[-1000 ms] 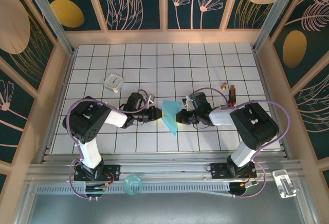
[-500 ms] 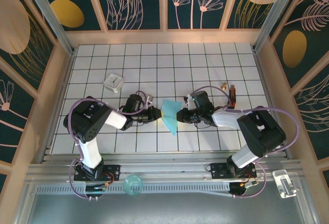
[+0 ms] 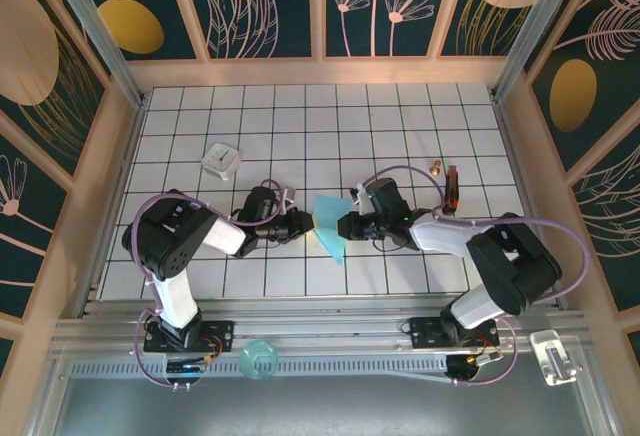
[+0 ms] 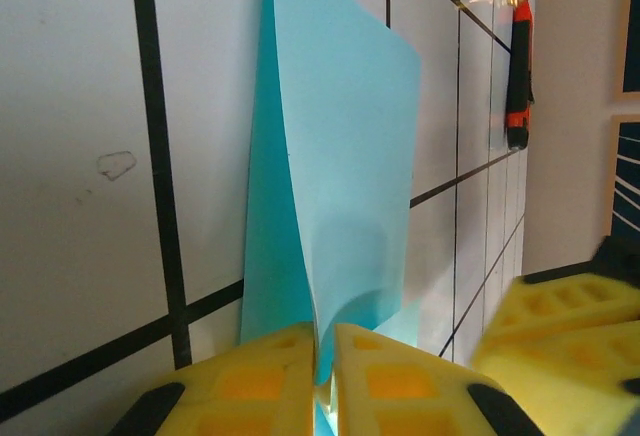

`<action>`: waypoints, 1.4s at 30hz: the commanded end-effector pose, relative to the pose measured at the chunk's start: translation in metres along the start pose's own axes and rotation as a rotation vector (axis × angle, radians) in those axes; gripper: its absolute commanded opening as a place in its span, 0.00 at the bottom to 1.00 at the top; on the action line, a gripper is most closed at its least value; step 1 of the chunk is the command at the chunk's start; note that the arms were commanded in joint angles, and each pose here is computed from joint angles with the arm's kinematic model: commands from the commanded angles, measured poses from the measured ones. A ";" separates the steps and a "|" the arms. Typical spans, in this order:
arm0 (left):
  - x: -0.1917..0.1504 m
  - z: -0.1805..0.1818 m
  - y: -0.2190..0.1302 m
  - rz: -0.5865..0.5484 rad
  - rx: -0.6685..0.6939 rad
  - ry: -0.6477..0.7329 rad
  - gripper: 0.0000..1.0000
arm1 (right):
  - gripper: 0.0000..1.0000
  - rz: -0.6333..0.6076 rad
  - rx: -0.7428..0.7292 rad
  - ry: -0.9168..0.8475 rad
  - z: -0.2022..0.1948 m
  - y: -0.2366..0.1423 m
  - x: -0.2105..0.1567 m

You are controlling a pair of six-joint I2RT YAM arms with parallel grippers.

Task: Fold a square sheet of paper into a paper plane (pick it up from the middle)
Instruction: Fourth fold the wing at the center of the table.

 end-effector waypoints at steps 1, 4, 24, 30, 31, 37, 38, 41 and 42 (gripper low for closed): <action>-0.003 -0.004 -0.002 0.000 -0.021 0.004 0.16 | 0.08 -0.013 0.003 0.002 0.001 0.011 0.009; -0.004 -0.006 -0.002 0.012 -0.033 0.041 0.20 | 0.05 0.009 -0.040 0.017 -0.012 0.017 0.003; 0.001 -0.007 0.012 0.041 -0.062 0.248 0.23 | 0.03 0.062 -0.090 0.006 -0.034 0.021 -0.007; 0.006 -0.009 0.011 0.014 -0.053 0.217 0.16 | 0.03 0.061 -0.096 -0.002 -0.034 0.021 -0.006; 0.006 -0.009 0.011 0.010 -0.050 0.204 0.16 | 0.04 0.061 -0.096 -0.003 -0.034 0.020 -0.006; 0.005 -0.005 0.006 -0.016 -0.037 0.115 0.10 | 0.08 0.037 -0.089 -0.022 -0.027 0.015 0.002; 0.005 -0.005 0.005 -0.018 -0.035 0.104 0.09 | 0.09 0.032 -0.086 -0.024 -0.025 0.013 0.004; 0.004 -0.006 0.003 -0.025 -0.034 0.071 0.07 | 0.12 0.010 -0.065 -0.046 -0.016 0.007 0.011; 0.004 -0.006 0.002 -0.028 -0.031 0.059 0.06 | 0.13 0.002 -0.058 -0.053 -0.013 0.005 0.013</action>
Point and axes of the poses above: each hand's point on the last joint's axis, 136 mm out from that joint toward the fingers, its own y axis out along the fingers, its own z axis along the line the jaws close on, x = y × z, the point moved 4 cm from there along -y, back along the fingers, and after that the axes turned 2 degrees about y, right-handed, at the moved point
